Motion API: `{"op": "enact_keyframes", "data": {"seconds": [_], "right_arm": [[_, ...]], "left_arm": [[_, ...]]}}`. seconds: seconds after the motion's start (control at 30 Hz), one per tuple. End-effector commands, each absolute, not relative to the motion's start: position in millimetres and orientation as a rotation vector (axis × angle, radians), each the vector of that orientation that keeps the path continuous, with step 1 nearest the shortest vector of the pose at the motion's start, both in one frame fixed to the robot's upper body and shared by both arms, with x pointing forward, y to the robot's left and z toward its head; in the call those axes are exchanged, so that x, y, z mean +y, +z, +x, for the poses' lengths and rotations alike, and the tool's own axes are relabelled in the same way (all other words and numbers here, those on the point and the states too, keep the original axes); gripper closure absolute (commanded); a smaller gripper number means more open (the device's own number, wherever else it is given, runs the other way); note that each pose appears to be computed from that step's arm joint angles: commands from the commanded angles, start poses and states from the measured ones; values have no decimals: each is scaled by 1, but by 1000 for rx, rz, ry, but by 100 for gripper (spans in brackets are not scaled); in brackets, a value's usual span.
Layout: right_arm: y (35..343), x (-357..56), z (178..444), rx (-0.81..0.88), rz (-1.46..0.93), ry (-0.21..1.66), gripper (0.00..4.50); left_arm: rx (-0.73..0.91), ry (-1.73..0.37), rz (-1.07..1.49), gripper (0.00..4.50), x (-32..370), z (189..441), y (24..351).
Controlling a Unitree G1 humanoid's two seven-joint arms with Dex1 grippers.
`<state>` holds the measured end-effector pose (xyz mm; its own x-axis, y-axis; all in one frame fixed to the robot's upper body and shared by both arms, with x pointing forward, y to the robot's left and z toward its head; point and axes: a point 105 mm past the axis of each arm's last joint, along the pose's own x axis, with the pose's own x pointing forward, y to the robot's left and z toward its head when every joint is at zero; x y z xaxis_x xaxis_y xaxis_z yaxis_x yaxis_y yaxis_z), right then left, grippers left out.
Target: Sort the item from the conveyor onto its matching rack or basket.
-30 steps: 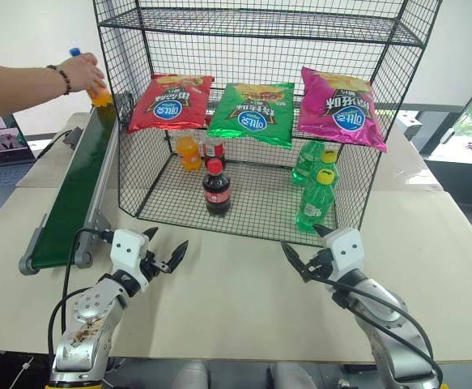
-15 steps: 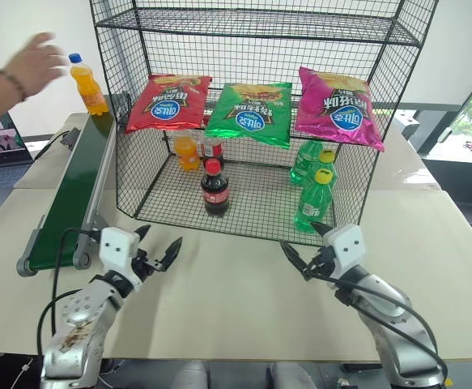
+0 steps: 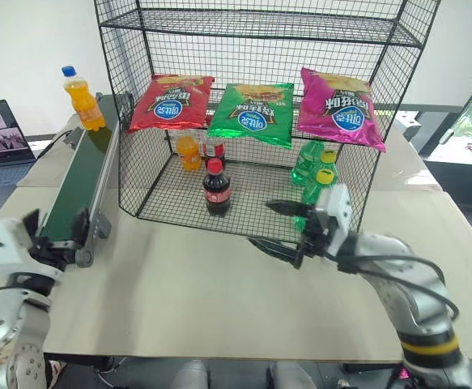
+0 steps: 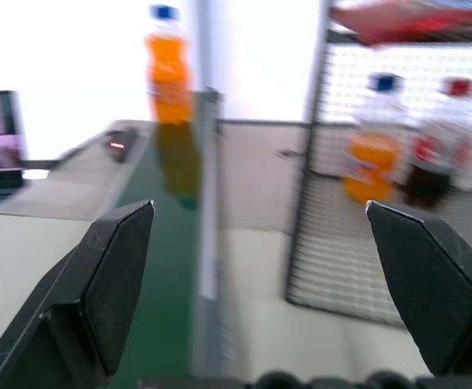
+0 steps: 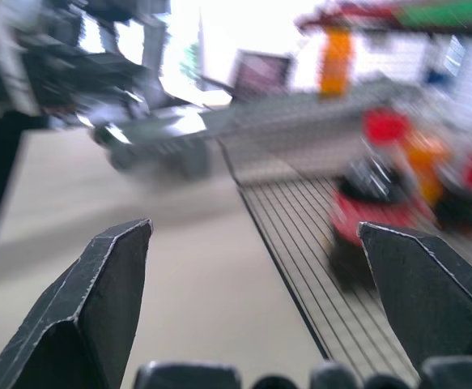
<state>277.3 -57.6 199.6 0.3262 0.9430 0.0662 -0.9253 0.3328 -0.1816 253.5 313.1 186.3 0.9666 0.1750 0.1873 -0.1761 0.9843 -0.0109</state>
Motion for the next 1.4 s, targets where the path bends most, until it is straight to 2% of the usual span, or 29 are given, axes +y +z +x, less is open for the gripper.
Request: {"op": "enact_keyframes", "data": {"seconds": [0.03,0.23,0.53,1.4], "right_arm": [[220,-40,275,-244,-103,1332,0],[240,-20,273,-309,-121,1442,0],[252,-14,269,-344,-133,1468,0],[255,-11,262,-343,-125,1498,0]], "left_arm": [[-226,272,65,2,342,256,197],[-216,286,65,2,365,263,195],[-226,253,49,2,363,276,201],[-236,302,57,2,377,275,205]]}}
